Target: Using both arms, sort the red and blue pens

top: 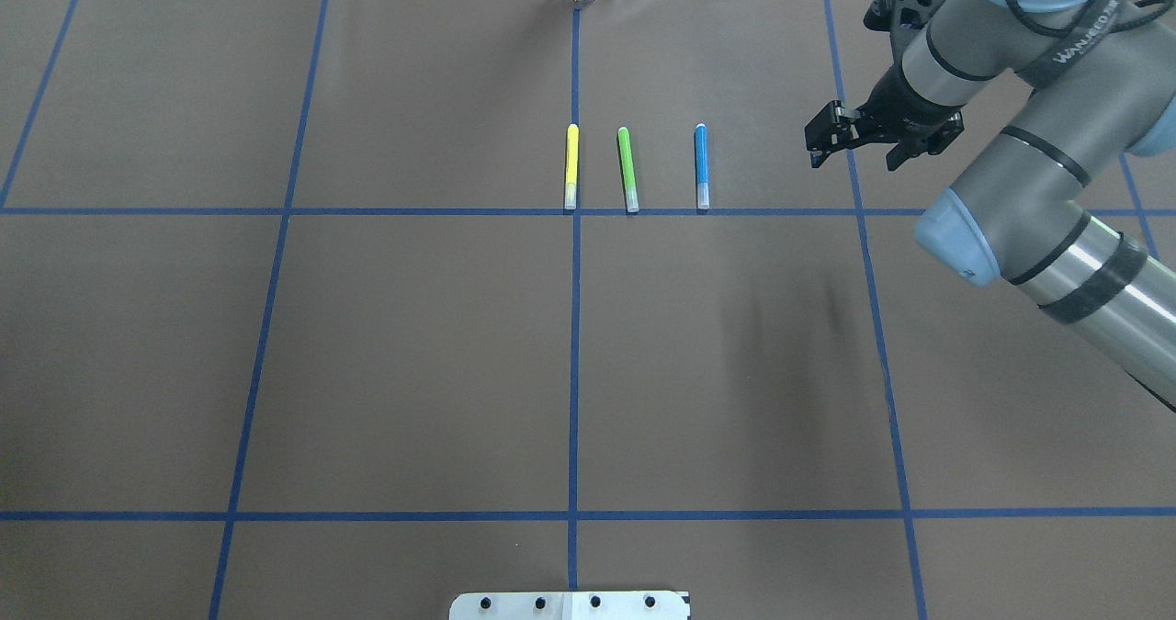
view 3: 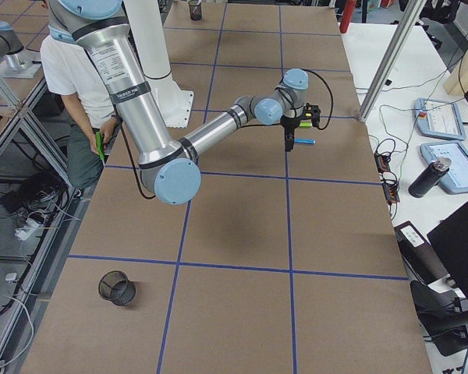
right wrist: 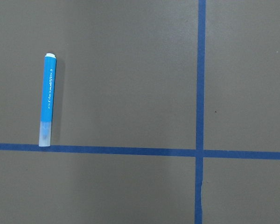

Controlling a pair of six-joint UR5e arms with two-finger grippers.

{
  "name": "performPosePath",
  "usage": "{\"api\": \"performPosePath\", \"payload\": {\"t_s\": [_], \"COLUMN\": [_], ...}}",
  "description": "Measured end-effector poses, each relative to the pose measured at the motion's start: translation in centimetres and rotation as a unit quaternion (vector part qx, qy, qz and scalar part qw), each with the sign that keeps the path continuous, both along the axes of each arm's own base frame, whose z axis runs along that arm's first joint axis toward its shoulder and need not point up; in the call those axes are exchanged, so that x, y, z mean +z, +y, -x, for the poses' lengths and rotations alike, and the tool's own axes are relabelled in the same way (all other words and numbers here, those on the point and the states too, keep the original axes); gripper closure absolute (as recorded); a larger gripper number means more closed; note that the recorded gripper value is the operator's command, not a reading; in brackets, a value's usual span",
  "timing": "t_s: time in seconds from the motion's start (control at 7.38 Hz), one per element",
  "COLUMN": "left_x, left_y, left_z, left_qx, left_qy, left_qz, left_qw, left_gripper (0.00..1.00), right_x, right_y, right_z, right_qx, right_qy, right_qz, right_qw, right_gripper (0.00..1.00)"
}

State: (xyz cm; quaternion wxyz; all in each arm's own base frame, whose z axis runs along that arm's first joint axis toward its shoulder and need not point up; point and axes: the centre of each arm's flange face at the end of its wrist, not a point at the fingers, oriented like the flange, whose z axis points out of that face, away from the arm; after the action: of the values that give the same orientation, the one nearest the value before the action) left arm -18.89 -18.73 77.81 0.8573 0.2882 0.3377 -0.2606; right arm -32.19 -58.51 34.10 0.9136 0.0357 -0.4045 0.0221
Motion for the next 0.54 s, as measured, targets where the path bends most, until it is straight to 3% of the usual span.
{"api": "performPosePath", "payload": {"t_s": [0.54], "left_x": [-8.3], "left_y": [-20.9], "left_z": [0.0], "left_qx": [0.124], "left_qy": [0.015], "left_qz": [0.022], "left_qw": [0.9920], "left_gripper": [0.11], "right_x": [-2.4], "right_y": [-7.7], "right_z": [7.8], "right_qx": [0.060], "right_qy": [-0.011], "right_qz": [0.004], "right_qw": [0.9982], "right_gripper": [0.04]}}
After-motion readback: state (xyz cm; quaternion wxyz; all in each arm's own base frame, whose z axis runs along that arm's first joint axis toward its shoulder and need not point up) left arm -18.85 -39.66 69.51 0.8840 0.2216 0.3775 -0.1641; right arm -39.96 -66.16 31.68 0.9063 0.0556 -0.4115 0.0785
